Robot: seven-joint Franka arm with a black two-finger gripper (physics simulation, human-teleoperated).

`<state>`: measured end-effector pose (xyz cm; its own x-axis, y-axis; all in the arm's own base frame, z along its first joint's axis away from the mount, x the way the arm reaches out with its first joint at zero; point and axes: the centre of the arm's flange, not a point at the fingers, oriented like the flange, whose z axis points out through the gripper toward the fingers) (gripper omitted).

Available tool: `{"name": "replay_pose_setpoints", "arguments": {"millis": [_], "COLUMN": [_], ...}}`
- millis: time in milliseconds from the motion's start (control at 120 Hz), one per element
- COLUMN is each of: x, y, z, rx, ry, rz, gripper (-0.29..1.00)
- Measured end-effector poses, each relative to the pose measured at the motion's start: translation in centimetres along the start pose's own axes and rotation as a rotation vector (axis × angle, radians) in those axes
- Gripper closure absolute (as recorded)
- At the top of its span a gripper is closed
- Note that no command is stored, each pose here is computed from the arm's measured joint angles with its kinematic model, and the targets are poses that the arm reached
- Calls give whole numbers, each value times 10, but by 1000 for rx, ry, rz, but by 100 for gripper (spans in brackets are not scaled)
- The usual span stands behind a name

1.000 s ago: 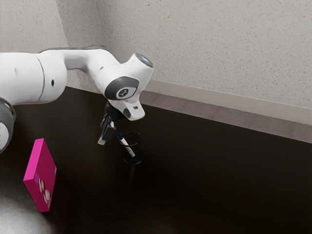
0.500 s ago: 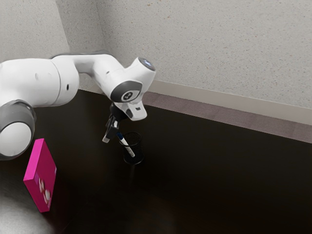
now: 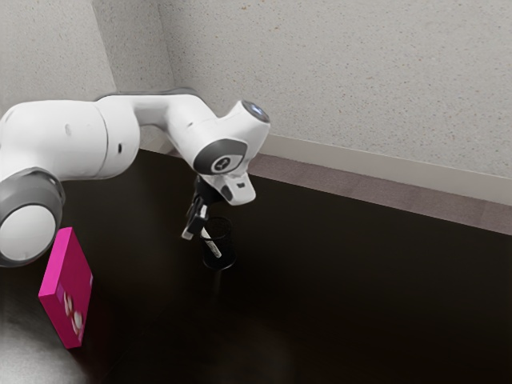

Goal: Take the marker out of the pen holder and place it to the left of the pen holder.

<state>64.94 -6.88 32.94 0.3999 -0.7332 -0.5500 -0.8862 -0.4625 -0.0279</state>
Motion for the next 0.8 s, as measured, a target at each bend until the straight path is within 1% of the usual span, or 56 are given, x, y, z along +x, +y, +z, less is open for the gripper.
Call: {"name": "replay_pose_setpoints", "arguments": {"millis": [200,317,633,800], "x": [4,12,15,15], "y": [2,5,5,2], "z": [-2,-7,-8,-13], "rx": [8,17,22,36], "ry": [-2,7,13,28], "rz": [6,20,22,18], "gripper": [35,40,45,47]}}
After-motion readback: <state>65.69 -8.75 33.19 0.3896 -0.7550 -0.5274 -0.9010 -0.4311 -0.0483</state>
